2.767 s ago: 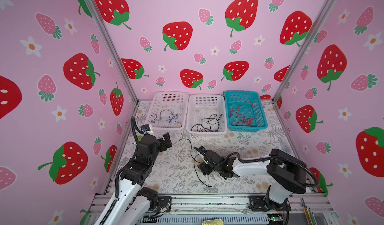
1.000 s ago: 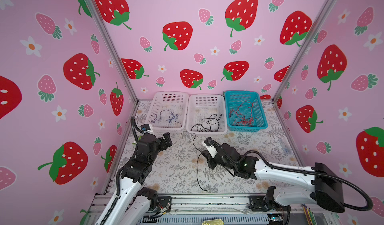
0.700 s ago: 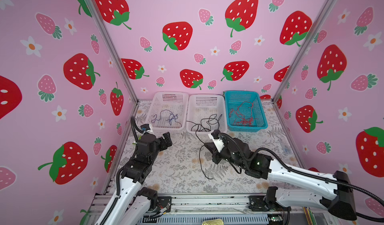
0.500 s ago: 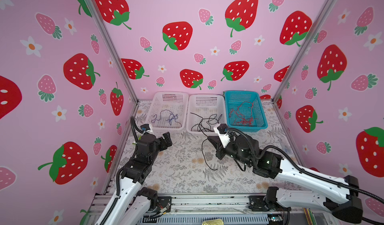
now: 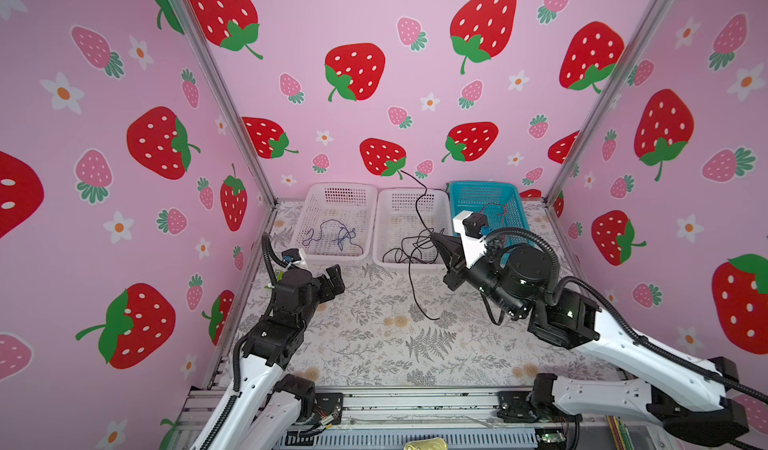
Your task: Untangle the cables
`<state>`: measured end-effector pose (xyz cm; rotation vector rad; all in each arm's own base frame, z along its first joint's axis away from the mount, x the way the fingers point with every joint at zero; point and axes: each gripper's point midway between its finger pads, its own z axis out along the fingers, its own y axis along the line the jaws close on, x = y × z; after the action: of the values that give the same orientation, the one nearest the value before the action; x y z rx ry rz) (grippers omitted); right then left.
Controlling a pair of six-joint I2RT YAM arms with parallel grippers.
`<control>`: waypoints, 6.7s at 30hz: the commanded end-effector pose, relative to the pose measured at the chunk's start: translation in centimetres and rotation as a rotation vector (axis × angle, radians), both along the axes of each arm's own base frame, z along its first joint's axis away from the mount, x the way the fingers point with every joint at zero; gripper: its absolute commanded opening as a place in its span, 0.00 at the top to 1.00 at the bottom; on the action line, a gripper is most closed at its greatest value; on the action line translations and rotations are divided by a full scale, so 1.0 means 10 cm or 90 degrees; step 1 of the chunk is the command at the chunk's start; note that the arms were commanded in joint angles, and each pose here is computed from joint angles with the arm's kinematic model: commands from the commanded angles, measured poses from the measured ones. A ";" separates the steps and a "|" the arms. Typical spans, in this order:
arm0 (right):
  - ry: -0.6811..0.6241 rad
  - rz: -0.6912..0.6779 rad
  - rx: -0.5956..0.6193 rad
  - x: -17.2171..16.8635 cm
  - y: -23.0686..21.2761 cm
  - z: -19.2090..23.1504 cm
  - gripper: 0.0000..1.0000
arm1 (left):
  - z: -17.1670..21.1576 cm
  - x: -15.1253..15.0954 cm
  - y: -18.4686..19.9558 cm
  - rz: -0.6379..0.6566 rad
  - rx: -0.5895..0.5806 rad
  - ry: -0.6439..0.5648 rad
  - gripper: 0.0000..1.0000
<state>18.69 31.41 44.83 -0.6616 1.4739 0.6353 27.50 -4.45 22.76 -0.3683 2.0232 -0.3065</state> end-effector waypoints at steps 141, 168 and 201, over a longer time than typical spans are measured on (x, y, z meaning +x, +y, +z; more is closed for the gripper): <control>0.041 -0.753 -0.054 1.31 -2.92 -2.53 0.01 | -0.12 0.05 -0.01 0.007 -0.041 0.020 0.01; -0.017 -0.675 -0.070 1.66 -3.15 -3.04 0.01 | -0.17 0.05 -0.03 0.002 -0.036 0.031 0.01; 0.045 -0.631 -0.099 1.91 -3.10 -3.24 0.01 | -0.79 0.27 0.86 0.152 0.306 0.059 0.01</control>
<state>37.50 0.54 11.62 0.0205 1.7228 -0.2336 29.32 2.99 13.85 -0.3060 2.1060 0.2958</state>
